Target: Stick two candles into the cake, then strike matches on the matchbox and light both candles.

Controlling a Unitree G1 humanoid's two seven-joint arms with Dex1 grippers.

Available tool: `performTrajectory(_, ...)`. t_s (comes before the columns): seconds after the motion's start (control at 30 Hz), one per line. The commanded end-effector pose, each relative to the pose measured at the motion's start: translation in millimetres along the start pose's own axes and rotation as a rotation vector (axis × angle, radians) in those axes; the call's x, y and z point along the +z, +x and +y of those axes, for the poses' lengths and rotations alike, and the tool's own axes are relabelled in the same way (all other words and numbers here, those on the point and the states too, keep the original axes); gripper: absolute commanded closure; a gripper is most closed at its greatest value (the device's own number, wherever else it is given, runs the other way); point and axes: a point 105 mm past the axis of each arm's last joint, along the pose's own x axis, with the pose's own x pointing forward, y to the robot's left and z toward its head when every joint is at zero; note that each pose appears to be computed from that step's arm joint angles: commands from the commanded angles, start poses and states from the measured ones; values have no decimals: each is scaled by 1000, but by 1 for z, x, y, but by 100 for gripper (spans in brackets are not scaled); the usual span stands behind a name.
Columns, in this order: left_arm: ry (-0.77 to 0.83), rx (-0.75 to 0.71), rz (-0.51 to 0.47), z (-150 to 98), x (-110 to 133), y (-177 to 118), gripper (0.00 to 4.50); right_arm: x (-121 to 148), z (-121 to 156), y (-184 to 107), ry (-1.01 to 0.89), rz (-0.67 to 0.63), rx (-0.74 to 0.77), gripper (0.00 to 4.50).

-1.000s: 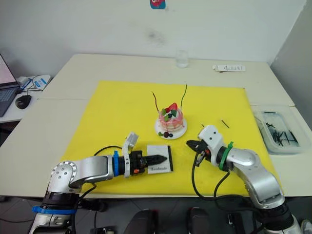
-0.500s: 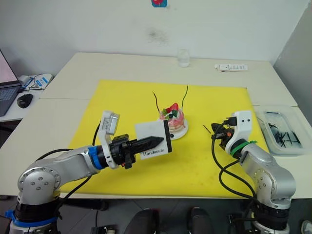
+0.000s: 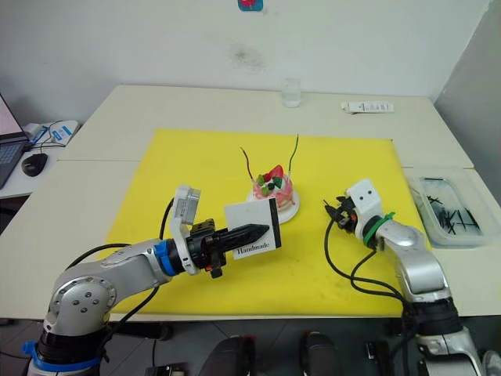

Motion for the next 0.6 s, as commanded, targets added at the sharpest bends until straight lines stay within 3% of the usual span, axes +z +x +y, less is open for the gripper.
performTrajectory(0.03,24,-41,-34,-12,8,1,450,5,1,6,-29,-29,20,250)
performTrajectory(0.6,21,-61,-29,-21,9,-1,450,-7,0,25,14,-16,-19,250)
